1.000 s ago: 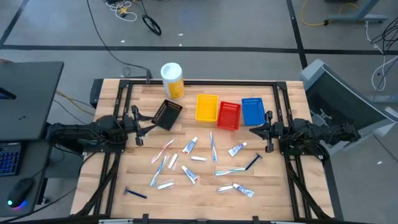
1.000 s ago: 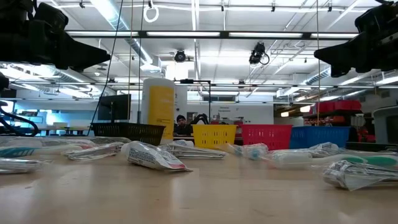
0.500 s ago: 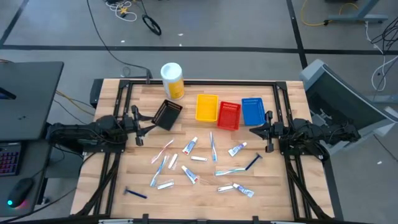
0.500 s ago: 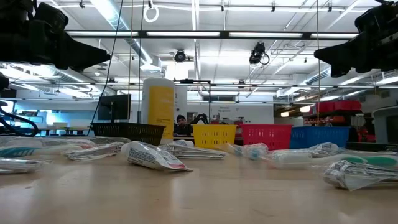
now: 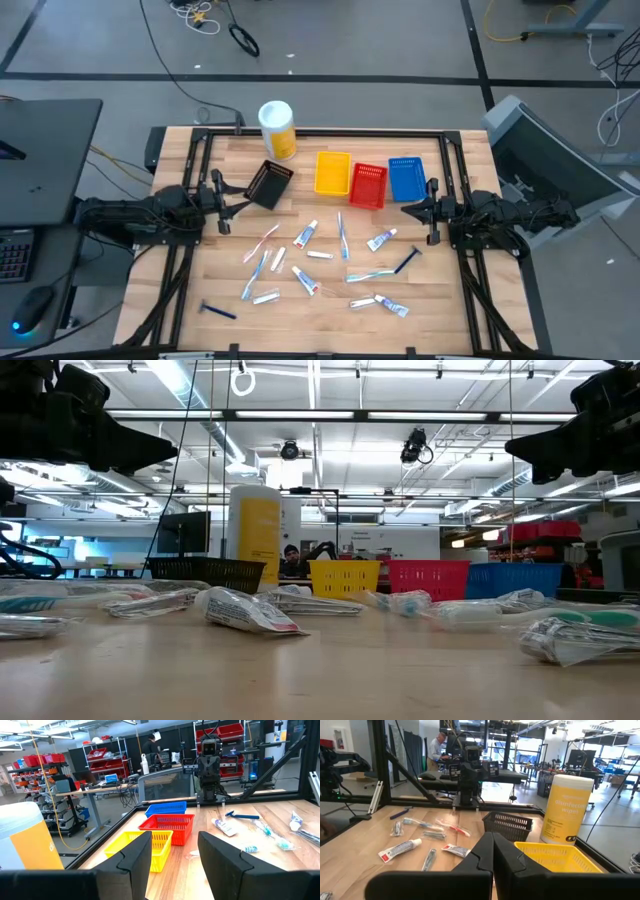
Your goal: Pick & Place Travel size toiletries
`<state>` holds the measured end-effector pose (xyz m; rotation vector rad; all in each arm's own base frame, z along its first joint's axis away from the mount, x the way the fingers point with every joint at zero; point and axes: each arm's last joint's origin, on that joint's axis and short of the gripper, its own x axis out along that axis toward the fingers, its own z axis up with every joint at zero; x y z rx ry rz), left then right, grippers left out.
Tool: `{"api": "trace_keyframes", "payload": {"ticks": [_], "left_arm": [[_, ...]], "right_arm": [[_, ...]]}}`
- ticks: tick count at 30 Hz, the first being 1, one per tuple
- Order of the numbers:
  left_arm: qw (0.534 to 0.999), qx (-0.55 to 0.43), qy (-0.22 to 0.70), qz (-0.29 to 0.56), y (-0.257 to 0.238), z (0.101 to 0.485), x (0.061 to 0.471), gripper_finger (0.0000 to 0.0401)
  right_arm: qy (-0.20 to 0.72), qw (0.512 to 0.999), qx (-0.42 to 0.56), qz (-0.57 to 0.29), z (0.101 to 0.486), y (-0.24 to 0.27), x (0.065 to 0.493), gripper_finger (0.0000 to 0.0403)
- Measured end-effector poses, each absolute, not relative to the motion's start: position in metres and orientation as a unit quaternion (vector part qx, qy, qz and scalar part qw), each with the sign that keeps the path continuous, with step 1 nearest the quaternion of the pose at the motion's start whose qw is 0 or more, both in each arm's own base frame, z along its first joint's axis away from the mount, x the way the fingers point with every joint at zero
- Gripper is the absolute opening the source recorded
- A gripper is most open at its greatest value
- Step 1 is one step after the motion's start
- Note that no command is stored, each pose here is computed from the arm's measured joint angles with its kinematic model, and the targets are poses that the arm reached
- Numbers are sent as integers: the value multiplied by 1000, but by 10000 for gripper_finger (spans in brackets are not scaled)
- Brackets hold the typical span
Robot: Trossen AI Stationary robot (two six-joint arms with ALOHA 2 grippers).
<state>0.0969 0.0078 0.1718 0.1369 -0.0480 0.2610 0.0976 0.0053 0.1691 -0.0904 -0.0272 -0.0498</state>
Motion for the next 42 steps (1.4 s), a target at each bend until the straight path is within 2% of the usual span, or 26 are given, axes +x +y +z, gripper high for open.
{"api": "trace_keyframes", "payload": {"ticks": [32,42], "left_arm": [[989,63,-25,130,8,172,97,169],[984,27,-114,132,8,188,94,169]], "right_arm": [[-14,999,-45,-25,169,5,98,1],[-14,999,-45,-25,169,5,98,1]]}}
